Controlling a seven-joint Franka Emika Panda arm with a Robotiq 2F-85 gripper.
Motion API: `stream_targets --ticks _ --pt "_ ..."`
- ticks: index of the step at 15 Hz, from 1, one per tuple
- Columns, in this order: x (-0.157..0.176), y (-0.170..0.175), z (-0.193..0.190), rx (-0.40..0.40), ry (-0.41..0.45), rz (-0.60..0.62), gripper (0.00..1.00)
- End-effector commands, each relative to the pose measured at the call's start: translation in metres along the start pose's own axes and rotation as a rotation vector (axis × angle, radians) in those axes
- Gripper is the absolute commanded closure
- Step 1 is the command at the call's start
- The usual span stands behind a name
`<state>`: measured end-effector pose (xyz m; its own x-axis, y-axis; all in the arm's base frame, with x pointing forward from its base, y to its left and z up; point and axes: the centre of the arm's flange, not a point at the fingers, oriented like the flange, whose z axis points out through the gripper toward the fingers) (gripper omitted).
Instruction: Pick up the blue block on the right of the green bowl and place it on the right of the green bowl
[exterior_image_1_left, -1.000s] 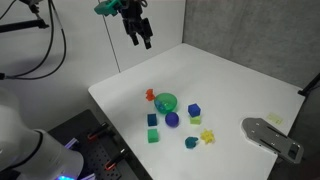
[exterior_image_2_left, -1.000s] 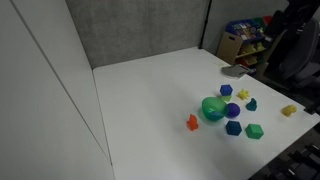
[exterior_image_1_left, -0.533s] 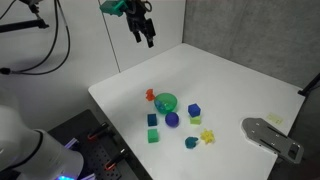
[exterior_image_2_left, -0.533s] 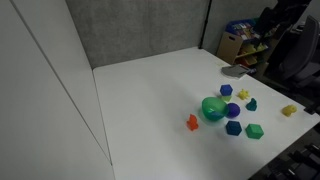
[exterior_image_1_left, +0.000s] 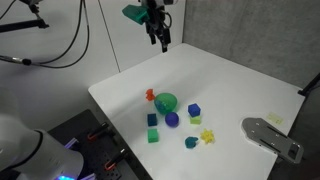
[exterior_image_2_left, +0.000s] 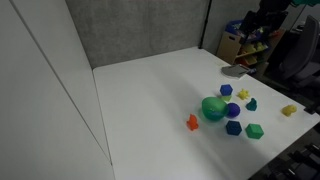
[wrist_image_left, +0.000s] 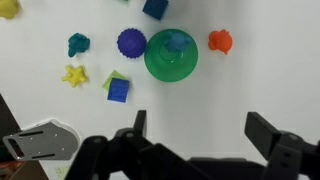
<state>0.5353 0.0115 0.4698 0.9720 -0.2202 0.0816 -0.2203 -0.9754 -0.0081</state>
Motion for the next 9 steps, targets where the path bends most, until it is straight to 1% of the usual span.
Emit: stream_targets --ticks 1,5,9 --pt "0.045 0.02 0.021 0.039 -0.01 0.046 0.0" --pt "0.077 0.042 0.058 0.055 -0.024 0.089 0.0" --pt "0.106 0.056 0.103 0.034 -0.036 0.118 0.0"
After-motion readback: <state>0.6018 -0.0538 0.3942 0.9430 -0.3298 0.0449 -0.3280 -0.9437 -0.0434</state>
